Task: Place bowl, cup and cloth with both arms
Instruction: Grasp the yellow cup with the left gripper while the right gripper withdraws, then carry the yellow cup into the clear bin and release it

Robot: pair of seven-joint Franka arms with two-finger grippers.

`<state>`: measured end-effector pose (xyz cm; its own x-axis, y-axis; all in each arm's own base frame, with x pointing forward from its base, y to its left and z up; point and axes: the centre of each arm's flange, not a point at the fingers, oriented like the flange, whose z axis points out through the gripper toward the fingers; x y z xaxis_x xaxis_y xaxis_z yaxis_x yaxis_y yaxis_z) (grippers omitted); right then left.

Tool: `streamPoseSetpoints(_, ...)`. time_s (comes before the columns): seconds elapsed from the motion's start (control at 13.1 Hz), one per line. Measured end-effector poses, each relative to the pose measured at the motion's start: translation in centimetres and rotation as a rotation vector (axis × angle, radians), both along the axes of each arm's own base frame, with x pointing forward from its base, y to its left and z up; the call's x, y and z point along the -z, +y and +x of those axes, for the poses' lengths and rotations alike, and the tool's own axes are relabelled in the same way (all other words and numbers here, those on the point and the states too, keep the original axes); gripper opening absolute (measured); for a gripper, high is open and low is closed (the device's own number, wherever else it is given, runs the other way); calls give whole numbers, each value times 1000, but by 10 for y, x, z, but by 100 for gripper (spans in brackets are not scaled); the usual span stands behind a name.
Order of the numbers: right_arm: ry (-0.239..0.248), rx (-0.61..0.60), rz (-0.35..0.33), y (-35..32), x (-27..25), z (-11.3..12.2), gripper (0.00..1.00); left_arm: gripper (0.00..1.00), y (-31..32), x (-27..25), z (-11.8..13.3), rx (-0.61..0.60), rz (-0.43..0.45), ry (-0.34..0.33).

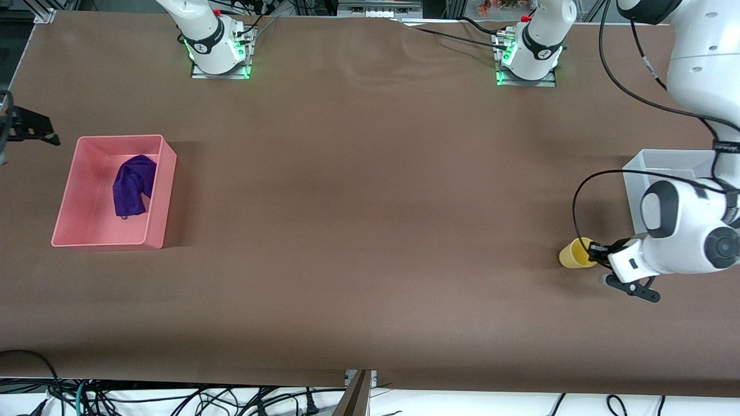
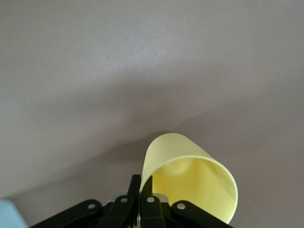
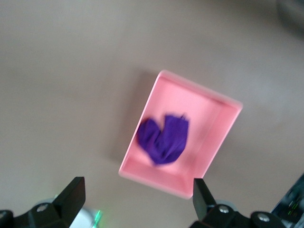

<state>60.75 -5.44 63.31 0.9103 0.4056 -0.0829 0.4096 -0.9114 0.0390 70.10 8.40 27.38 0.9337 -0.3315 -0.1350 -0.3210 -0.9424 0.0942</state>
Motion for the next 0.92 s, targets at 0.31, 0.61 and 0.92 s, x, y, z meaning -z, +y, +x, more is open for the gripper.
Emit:
streamPoseSetpoints(0.31, -59, 72, -9, 1, -15, -4, 100, 3, 59, -109, -34, 58, 94, 82)
streamPoseSetpoints(0.61, 38, 362, 40, 21, -14, -22, 100, 3, 176, -112, -75, 165, 148, 151)
streamPoseSetpoints(0.92, 88, 395, 32, 23, -12, -30, 100, 4, 273, -31, -115, 231, 80, 154)
